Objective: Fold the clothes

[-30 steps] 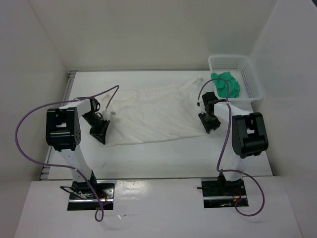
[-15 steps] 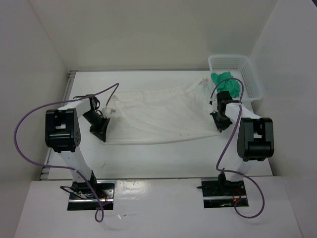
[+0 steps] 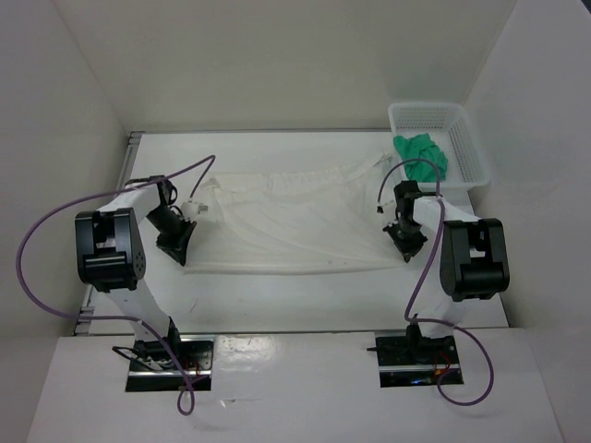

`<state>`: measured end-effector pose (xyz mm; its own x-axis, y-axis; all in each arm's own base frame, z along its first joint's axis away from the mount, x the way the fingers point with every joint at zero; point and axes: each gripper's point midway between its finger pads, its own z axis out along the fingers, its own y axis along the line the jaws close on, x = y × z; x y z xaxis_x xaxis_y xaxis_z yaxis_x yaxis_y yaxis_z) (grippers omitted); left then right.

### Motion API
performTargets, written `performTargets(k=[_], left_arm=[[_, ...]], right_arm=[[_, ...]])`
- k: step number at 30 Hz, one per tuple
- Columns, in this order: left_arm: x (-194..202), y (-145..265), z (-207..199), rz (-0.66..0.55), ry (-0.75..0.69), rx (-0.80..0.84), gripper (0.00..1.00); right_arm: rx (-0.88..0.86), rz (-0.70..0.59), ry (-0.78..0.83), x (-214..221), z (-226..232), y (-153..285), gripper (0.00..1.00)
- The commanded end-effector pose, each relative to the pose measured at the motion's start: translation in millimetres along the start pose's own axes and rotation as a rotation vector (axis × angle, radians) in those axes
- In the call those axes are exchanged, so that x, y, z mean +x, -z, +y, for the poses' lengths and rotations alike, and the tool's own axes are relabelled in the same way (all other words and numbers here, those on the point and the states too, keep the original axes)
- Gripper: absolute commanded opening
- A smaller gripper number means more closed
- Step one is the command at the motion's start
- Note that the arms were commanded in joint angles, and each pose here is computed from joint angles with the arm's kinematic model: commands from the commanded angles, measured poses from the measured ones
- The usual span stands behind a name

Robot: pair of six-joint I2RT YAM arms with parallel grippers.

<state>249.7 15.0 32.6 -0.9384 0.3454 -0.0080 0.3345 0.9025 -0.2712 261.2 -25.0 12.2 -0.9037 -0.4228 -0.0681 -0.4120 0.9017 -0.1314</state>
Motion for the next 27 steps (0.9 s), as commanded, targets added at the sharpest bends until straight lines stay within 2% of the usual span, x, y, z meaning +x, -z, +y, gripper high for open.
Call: performTargets(k=[1,10,19,20,21,22,23,24,25,27], left_arm=[[26,13,1,0.068,-0.050,-0.038,0.00],[68,29,-10,0.152,-0.145,-0.062,0.00],[90,43,-9,0.175,-0.165,-0.091,0.00],[93,44,-9,0.191,-0.173,-0.090,0.00],[94,46,-8,0.190,-0.175,-0.104,0.00],[94,46,-8,0.190,-0.175,-0.105,0.02],[96,49,-8,0.198,-0.175,-0.110,0.09],[96,51,-4,0.195,-0.178,-0.121,0.15],[99,54,-7,0.198,-0.178,-0.119,0.18],[100,57,-3,0.195,-0.195,-0.133,0.32]], right_arm=[[0.003,0.087,0.074,24,2,9,0.00],[0.001,0.101,0.193,32,5,40,0.00],[-0.013,0.096,0.288,46,25,61,0.01],[-0.019,0.109,0.290,50,26,62,0.09],[-0.018,0.107,0.289,48,25,64,0.25],[-0.010,0.087,0.298,43,25,68,0.30],[-0.014,0.097,0.299,46,26,69,0.38],[-0.014,0.094,0.312,43,28,71,0.54],[-0.014,0.094,0.312,43,28,71,0.60],[-0.009,0.083,0.320,41,29,76,0.72]])
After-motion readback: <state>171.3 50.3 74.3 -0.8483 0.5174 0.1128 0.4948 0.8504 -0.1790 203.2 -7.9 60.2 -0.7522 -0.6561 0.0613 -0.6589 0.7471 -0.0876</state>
